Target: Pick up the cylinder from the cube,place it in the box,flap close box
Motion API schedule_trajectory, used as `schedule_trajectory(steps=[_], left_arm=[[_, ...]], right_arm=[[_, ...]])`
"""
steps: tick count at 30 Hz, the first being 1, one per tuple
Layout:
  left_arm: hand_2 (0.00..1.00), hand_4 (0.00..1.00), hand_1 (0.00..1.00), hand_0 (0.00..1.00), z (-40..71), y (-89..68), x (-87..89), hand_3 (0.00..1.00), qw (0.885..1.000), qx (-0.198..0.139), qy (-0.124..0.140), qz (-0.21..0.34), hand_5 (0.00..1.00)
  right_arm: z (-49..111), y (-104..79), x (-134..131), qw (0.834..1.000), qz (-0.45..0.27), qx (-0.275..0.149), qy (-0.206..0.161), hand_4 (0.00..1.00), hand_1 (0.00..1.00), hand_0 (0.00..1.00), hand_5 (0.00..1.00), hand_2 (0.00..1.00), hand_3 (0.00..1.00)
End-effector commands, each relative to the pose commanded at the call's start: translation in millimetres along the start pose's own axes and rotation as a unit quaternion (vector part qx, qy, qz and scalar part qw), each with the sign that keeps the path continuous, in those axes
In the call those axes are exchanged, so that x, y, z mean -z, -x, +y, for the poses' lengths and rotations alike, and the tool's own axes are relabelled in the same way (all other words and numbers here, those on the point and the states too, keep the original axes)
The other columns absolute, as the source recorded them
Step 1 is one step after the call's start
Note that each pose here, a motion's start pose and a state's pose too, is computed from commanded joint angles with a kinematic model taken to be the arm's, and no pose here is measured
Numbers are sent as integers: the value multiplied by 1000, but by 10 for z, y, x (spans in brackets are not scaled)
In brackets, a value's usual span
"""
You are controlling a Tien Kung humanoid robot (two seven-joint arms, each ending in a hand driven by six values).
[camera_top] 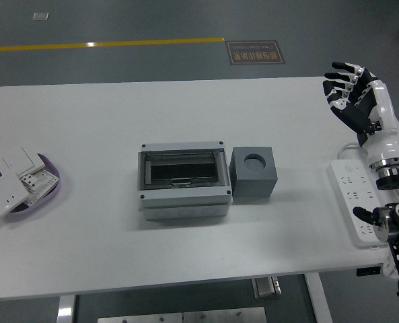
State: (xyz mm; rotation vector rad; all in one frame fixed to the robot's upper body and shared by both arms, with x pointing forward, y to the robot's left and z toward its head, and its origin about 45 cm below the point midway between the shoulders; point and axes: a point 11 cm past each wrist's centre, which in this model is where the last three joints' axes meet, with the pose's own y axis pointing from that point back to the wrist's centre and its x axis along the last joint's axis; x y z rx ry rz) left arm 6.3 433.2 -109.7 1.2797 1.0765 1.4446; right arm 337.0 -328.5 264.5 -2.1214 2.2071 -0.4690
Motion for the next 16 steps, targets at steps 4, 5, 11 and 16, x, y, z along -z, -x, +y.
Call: schedule_trajectory(steps=[4, 5, 11, 16], left_arm=[[574, 723, 663, 635, 0, 0, 4, 640, 1000, -1, -3, 0, 279], [574, 723, 663, 635, 0, 0, 4, 642, 1000, -1, -4, 0, 280], [574, 723, 663, 635, 0, -2, -14, 642, 1000, -1, -4, -1, 280], [573, 720, 663, 635, 3, -34, -40, 640, 1000, -3, -3, -2, 284]], right_arm=[[4, 2, -10, 1000, 1, -1, 1, 722, 608, 577, 203, 636, 651], [6, 4, -13, 1000, 1, -2, 1, 726, 606, 577, 205, 630, 647], [12, 26, -28, 1000, 2, 0, 4, 726, 606, 577, 205, 630, 647], [15, 50, -44, 1000, 2, 3, 7, 729, 599, 576, 207, 618, 647]])
